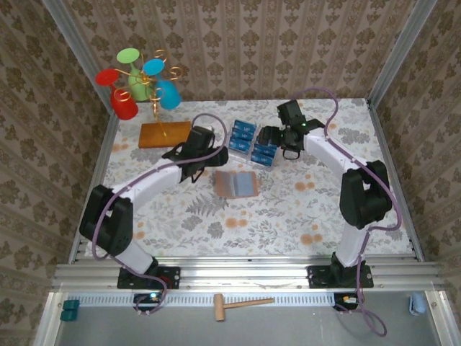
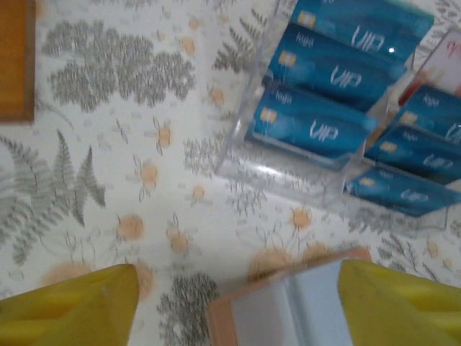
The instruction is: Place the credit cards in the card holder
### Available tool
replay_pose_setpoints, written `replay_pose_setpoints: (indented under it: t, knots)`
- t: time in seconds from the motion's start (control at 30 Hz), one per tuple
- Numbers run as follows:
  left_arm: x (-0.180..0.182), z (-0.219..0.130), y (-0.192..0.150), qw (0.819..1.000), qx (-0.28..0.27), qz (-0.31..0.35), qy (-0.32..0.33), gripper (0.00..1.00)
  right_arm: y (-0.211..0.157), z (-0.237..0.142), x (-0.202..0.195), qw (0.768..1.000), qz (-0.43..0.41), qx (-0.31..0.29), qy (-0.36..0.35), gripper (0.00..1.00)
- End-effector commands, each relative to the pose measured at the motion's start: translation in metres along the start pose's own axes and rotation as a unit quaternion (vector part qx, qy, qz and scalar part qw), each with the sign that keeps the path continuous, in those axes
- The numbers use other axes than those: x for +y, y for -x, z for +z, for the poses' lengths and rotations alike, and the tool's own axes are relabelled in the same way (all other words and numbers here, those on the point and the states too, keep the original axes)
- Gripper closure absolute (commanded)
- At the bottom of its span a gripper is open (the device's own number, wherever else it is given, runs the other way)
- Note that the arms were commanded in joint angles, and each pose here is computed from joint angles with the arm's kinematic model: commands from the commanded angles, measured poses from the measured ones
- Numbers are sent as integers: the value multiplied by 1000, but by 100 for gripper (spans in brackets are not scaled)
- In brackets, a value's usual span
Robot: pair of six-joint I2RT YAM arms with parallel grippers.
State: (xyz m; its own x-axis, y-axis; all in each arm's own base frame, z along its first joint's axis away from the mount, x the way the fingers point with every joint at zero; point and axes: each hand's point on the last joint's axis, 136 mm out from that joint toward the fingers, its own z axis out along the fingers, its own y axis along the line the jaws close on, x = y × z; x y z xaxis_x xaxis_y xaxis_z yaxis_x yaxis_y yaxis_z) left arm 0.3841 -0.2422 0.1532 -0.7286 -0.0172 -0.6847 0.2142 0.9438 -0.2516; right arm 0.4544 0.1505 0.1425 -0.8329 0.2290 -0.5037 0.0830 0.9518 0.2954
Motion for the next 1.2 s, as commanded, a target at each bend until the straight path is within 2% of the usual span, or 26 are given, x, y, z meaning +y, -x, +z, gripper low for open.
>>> replay_pose_setpoints:
  t: [0.0, 0.2, 0.4, 0.47, 0.53, 0.97, 1.17]
  knots:
    - [-8, 15, 15, 1000, -1, 27, -6, 21, 6, -15, 0, 999, 30, -19, 28, 7]
    - [-22, 49, 44, 998, -26, 43, -23, 17, -9, -20, -16, 998, 53, -15, 31, 7]
    - [-22, 84, 68, 997, -49, 24, -58, 11, -21, -26, -29, 996, 77, -14, 36, 7]
    - [-24, 93, 75, 995, -58, 17, -73, 5, -24, -29, -32, 996, 79, -15, 37, 7]
    - [-25, 100, 81, 994, -70, 13, -86, 4, -26, -33, -35, 996, 81, -17, 36, 7]
    - [-58, 136, 86, 978, -83, -37, -189, 0, -30, -47, -49, 995, 90, -22, 31, 7]
    - [-89, 138, 81, 972, -81, -29, -218, 0, -32, -50, -56, 995, 96, -24, 28, 7]
